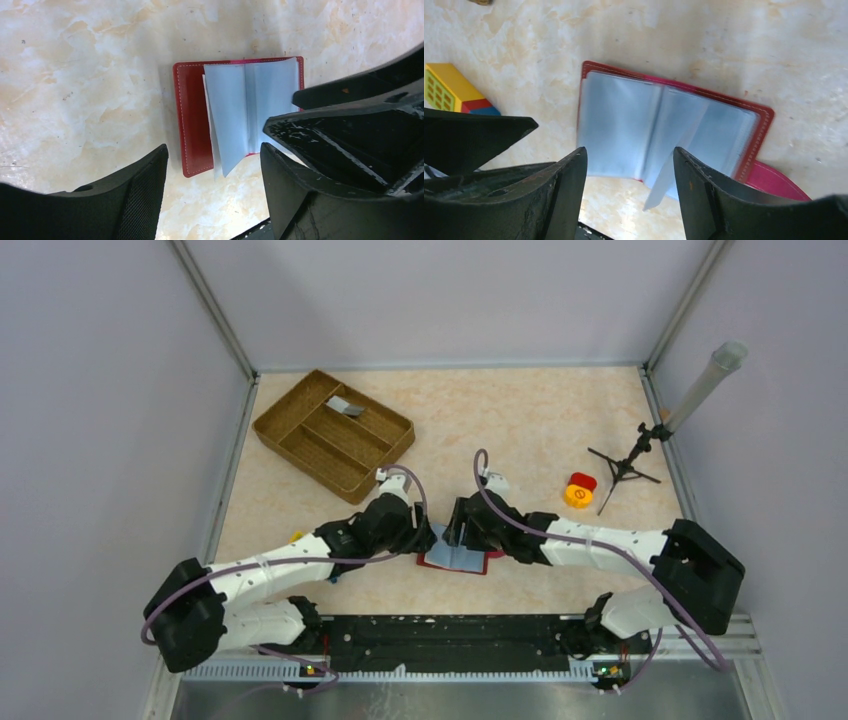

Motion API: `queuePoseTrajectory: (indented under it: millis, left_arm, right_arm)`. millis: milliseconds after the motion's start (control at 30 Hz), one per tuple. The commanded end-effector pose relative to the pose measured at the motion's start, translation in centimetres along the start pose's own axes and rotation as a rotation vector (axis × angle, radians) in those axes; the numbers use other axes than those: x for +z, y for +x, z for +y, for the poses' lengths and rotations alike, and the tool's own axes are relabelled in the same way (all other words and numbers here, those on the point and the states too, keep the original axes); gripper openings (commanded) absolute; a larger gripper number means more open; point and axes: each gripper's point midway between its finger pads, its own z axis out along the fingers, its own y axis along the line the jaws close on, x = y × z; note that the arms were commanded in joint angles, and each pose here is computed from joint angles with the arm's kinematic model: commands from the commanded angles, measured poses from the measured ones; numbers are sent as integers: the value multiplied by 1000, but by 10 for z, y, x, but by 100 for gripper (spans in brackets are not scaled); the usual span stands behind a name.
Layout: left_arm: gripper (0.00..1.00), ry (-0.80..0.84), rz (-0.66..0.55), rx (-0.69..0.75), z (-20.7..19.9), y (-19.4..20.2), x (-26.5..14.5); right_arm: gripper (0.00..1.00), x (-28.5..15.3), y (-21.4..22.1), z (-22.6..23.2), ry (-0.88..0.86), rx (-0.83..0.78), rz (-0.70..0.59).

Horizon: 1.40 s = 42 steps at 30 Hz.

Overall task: Put the credit cards into the card holder
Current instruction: Open the card holder at the center of the board, then move the storage box to the center of the board.

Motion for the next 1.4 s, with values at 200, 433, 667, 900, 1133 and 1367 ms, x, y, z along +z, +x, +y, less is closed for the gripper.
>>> queuePoseTrajectory:
  millis: [200,433,667,900,1133,1367]
  left_arm:
    - [78,22,-72,-63,-1,-38,-8]
    - [99,-53,-171,-18,23,-101,-40]
    - [99,-233,-200,-71,73,-174,-58]
    - [99,-415,-275,-276,166,-209,-75]
    - [99,-587,-325,-450,248,-196,-90]
    - [96,-646,-177,-509,285,-176,-71]
  right_arm:
    - [62,-25,1,-49,166,23,-65]
    - [72,-49,-39,-53,158,-61,-144]
    - [84,-66,-105,-27,57,-217,-235]
    - [84,-45,-159,31,-47,-426,-232]
    - [79,0,-187,87,-166,-496,-190]
    - [74,33,-193,116,-249,-500,-152]
